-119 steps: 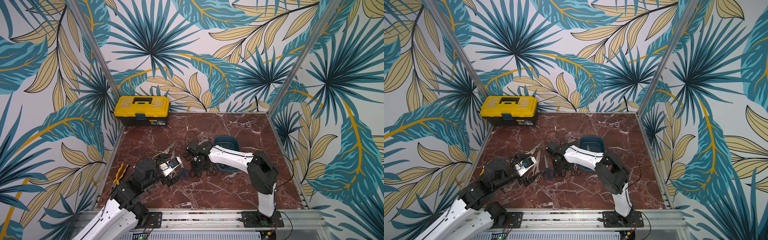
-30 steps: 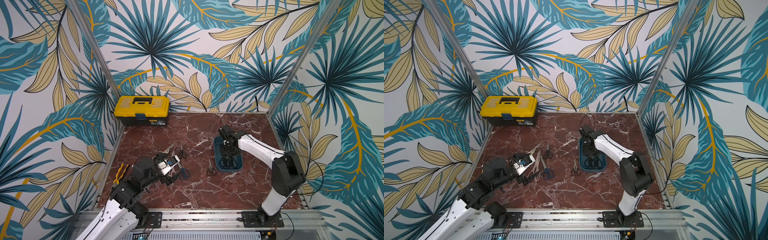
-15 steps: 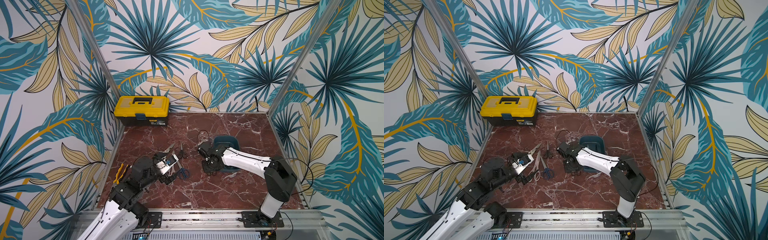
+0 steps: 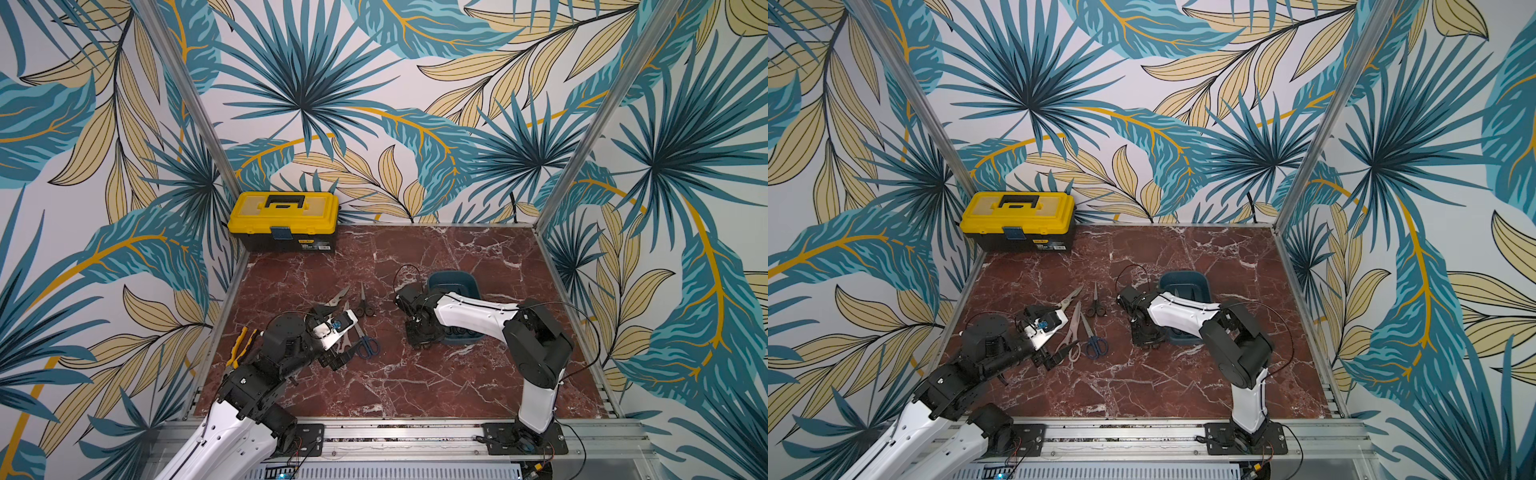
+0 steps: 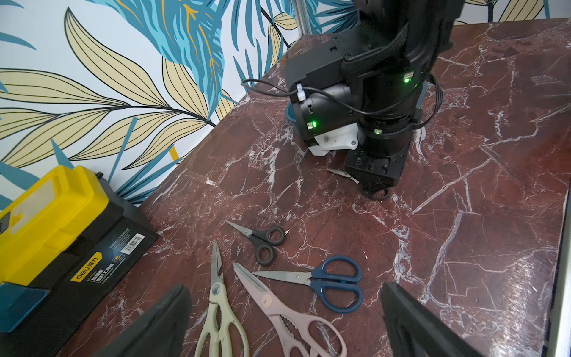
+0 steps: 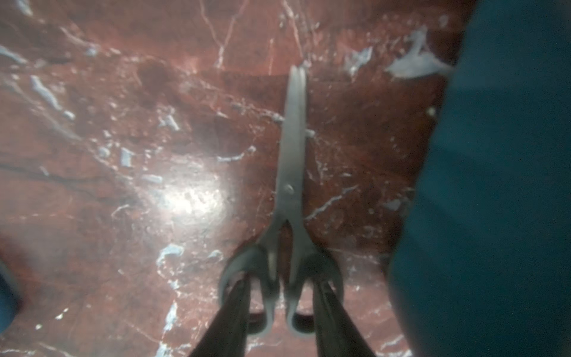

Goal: Put the scissors into the storage box
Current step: Pick up the scissors from the center of the board.

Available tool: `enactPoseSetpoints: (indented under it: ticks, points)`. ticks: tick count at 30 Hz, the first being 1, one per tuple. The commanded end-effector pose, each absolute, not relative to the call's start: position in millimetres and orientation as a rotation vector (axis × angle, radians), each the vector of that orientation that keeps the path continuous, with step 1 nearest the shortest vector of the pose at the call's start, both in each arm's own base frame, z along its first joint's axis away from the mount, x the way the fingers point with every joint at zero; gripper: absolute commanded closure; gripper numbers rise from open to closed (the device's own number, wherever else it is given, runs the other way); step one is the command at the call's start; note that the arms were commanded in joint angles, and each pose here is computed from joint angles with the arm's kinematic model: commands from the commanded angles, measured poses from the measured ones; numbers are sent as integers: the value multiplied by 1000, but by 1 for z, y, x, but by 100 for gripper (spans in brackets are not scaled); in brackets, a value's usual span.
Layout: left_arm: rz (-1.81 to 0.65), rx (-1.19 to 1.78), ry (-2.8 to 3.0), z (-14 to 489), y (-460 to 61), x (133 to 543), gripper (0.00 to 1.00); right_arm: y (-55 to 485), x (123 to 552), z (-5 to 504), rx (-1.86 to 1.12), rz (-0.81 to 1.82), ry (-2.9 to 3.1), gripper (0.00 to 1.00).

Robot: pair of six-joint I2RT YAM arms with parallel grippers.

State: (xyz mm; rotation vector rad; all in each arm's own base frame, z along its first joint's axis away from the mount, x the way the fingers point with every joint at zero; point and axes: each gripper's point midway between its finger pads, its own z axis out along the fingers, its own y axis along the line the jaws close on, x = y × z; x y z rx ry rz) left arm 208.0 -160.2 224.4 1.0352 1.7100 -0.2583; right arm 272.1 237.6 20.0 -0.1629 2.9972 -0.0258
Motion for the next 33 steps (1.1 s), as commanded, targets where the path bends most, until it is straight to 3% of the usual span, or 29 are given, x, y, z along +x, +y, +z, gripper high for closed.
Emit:
enactPoseSetpoints:
  ticks: [1, 13, 26, 33]
  points:
    - [-275, 1018, 1676, 237, -161, 207, 0, 236, 272, 12, -129, -47, 3023, 62]
    - [-277, 1020, 1680, 236, -162, 207, 0, 240, 270, -9, -147, -55, 3099, 71]
    - [-280, 1024, 1678, 236, -162, 207, 0, 241, 279, -31, -172, -149, 3154, 73]
    - [-281, 1023, 1680, 236, -162, 207, 0, 250, 295, -29, -209, -145, 3115, 84]
